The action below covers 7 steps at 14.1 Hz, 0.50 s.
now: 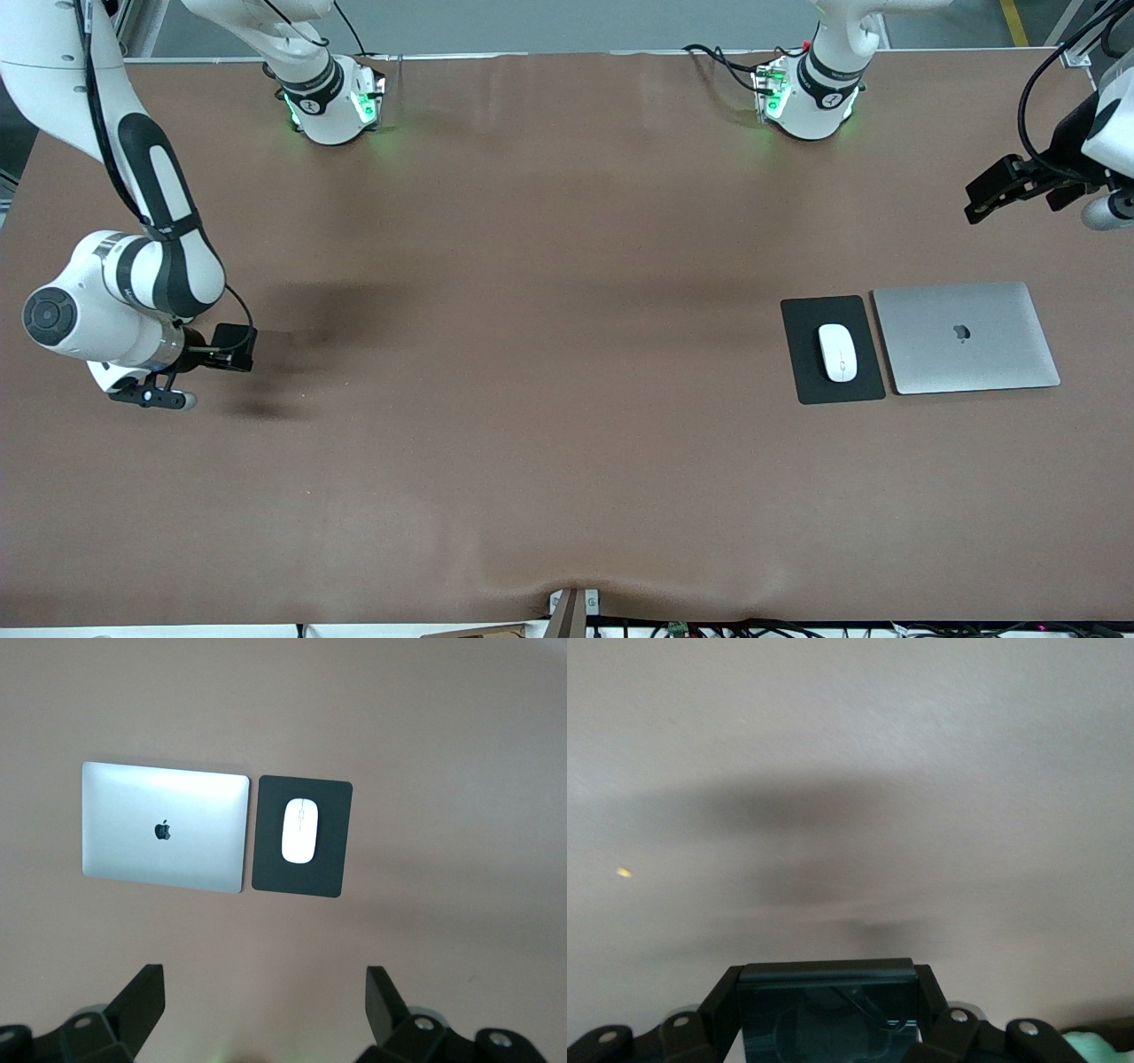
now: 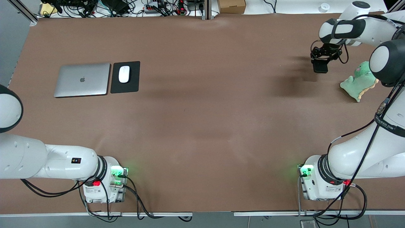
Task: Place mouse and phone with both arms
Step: 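Lower the black phone beside the green plush toy with the right gripper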
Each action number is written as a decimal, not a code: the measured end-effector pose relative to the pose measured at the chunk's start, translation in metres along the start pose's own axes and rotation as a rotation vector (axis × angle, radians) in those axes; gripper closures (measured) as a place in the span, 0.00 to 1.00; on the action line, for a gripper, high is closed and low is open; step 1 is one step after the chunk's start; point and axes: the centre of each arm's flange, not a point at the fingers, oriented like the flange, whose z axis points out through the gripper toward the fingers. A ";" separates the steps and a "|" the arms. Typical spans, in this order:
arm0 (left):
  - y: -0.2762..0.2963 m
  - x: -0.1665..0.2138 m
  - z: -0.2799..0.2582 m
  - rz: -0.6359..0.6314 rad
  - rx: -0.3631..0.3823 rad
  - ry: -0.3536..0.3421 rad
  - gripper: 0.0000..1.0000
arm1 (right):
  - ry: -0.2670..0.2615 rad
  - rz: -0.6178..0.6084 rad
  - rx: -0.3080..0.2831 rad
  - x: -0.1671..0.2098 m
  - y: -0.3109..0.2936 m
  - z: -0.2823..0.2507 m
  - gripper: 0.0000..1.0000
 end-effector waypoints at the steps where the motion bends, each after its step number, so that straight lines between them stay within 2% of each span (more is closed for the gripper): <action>1: 0.001 -0.001 0.000 0.002 -0.003 -0.001 0.00 | -0.011 -0.012 0.003 -0.004 0.010 0.005 0.20; 3: 0.002 -0.002 0.000 0.018 -0.004 -0.002 0.00 | -0.030 -0.020 0.006 -0.011 0.019 0.017 0.20; 7: 0.002 -0.002 0.000 0.072 -0.025 -0.006 0.00 | -0.019 -0.025 0.001 -0.018 0.027 0.036 0.20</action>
